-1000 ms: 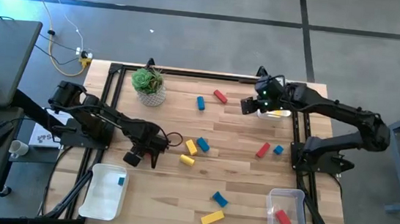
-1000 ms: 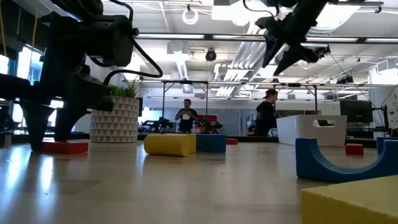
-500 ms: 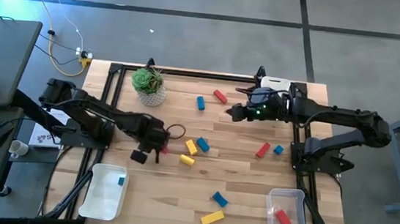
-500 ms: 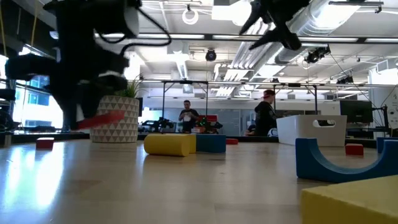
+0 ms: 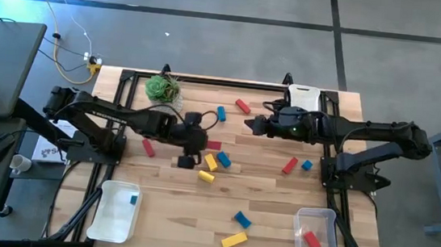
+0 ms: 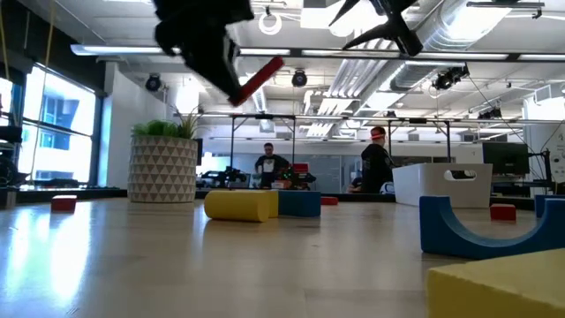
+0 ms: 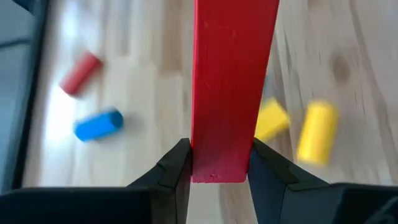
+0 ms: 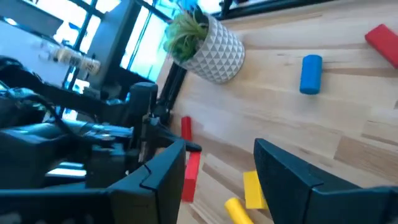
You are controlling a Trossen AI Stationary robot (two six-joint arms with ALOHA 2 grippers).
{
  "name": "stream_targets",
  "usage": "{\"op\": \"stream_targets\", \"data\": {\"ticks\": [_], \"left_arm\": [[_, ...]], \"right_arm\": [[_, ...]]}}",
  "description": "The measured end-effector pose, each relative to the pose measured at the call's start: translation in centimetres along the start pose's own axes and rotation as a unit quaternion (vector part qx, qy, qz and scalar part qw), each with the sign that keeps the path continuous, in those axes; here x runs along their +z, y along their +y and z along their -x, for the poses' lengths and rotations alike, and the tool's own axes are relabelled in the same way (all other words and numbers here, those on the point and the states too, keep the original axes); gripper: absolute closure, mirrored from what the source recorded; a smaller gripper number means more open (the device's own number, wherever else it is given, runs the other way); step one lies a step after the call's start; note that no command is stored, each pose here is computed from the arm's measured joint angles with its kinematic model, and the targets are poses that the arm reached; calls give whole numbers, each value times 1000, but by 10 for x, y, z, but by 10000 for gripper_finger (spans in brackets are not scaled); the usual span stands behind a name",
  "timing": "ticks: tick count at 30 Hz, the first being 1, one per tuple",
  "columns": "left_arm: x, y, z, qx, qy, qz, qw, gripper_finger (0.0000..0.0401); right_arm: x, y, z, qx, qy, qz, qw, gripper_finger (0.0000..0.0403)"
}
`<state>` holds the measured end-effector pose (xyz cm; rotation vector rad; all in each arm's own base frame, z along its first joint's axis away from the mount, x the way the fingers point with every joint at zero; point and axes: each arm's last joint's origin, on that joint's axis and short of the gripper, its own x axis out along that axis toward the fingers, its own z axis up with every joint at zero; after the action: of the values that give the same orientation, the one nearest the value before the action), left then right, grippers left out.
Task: Sort & place blocks by color
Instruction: Put the red block into the transparent bin
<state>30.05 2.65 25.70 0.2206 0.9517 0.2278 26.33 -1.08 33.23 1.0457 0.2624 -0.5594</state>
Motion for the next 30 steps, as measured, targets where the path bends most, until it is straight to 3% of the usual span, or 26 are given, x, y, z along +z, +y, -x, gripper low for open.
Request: {"op": "stream_targets", "data": {"ticks": [11,30], "left_arm": [[28,23,16,36,-72,37,996,301],[18,36,6,47,-22,47,998,301]], "right_arm": [[-7,29,-28,133,-43,29,990,226],[-16,8,-75,71,4,62,996,226]]}}
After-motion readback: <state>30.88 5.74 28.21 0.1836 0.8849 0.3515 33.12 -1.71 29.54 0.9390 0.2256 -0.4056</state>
